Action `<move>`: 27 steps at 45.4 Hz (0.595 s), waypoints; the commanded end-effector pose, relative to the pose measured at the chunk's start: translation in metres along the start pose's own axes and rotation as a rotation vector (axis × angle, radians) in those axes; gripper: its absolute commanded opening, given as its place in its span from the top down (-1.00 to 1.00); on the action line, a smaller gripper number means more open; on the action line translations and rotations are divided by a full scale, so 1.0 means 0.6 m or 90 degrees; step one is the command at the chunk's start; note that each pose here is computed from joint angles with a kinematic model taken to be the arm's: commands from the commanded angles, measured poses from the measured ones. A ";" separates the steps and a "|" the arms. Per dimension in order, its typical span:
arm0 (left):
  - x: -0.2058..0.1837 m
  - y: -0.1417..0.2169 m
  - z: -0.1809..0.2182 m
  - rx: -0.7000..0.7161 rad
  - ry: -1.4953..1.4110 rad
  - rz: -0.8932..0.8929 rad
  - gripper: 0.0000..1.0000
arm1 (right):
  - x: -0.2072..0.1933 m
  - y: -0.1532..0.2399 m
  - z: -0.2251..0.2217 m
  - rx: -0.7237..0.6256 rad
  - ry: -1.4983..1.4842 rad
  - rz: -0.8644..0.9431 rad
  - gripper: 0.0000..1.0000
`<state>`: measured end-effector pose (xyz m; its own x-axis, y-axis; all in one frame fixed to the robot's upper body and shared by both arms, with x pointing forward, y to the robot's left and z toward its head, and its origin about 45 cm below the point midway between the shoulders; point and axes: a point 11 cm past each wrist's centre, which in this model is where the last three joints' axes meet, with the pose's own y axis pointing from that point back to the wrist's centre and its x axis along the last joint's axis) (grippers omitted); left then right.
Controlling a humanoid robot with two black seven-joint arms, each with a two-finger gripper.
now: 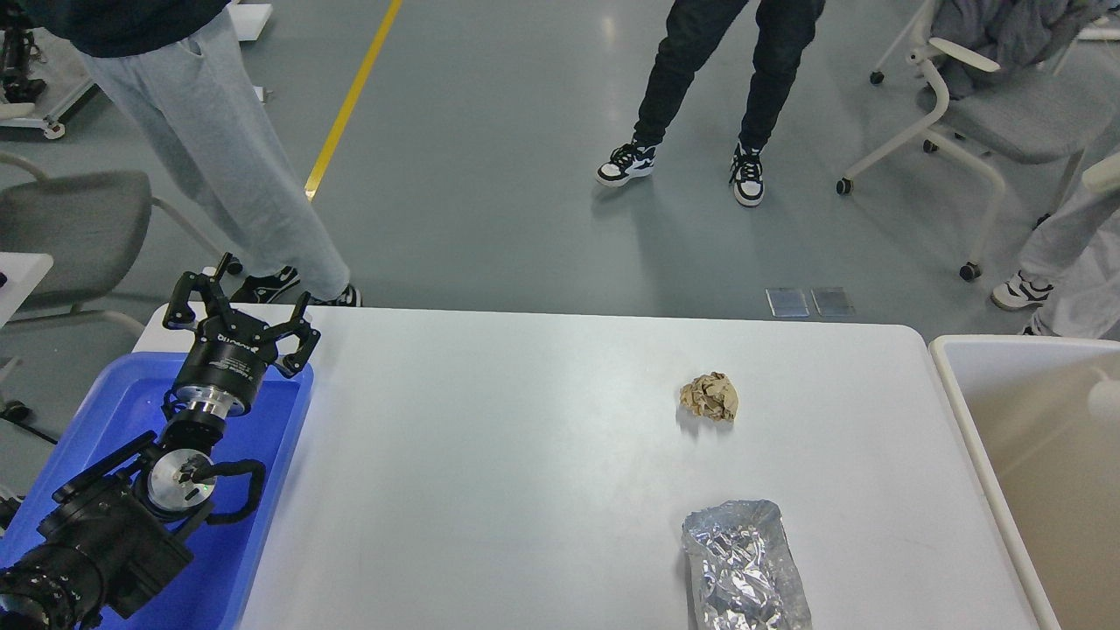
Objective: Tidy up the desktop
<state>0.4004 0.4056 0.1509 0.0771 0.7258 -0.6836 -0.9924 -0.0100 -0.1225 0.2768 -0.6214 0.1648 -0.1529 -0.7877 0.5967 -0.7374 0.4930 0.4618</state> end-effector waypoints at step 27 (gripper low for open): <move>0.000 0.000 0.000 0.000 0.000 0.000 -1.00 | -0.074 -0.028 0.097 -0.071 -0.027 0.099 1.00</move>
<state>0.4004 0.4056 0.1509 0.0770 0.7258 -0.6836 -0.9924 -0.0101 -0.1224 0.2593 -0.6213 0.1007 -0.2712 -0.7196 0.6392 -0.6383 0.6315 0.4402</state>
